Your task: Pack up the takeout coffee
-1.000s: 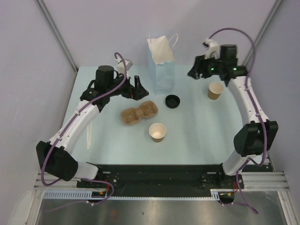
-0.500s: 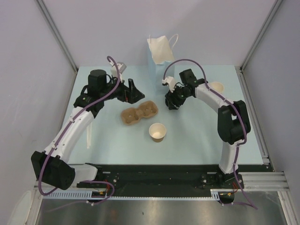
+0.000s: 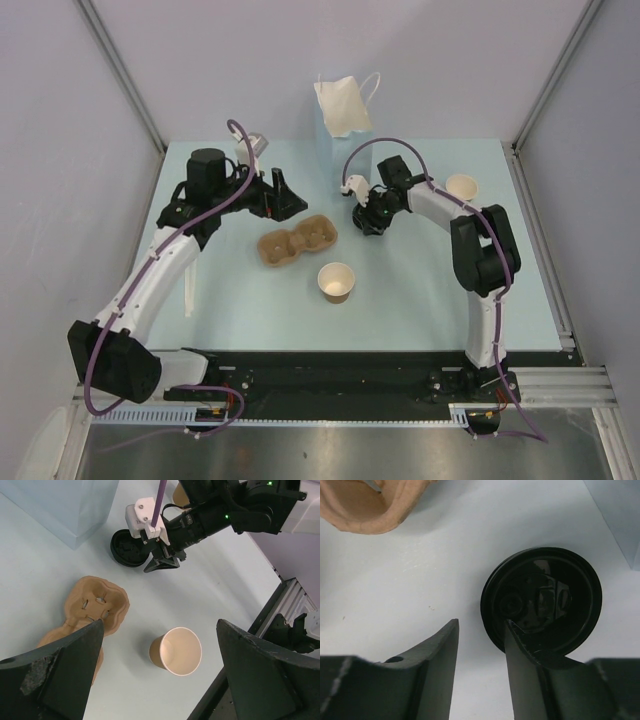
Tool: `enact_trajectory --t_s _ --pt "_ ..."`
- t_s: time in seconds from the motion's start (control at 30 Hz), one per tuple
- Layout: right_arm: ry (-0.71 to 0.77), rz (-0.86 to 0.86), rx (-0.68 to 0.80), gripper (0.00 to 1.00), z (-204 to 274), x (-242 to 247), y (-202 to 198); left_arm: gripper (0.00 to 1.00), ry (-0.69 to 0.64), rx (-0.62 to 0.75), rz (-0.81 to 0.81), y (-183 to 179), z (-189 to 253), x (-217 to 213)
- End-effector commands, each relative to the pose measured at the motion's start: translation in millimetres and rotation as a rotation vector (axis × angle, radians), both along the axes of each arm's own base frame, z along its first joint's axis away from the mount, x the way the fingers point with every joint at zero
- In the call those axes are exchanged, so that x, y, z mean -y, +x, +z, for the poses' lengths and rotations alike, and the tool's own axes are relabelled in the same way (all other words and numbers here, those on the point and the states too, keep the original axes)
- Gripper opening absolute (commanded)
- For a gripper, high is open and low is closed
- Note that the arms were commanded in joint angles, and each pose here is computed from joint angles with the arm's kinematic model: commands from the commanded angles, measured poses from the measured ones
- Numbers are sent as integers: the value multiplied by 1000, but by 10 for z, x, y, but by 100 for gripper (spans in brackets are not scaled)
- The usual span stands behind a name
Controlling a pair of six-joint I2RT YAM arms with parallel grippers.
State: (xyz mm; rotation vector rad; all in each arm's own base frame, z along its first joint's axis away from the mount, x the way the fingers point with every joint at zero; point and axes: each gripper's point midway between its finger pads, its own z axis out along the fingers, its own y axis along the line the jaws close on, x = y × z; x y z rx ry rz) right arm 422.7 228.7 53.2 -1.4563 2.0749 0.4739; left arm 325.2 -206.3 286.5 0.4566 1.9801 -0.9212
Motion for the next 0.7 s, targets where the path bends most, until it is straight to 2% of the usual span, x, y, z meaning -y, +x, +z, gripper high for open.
enact_trajectory --t_s 0.0,0.17,0.3,0.57,0.67 --pt "10 18 96 43 47 -69 221 100 -11 44 -18 40 102 -5" --pt "-3 32 105 37 -17 -60 243 99 -8 37 -22 45 77 -4" --pt "-9 40 103 26 -47 -53 234 100 -7 32 -19 53 63 -9" --pt "-19 59 103 31 -86 -57 217 100 5 42 -6 118 89 -58" --pt "-17 66 106 21 -77 -68 213 100 4 34 -10 109 76 -61"
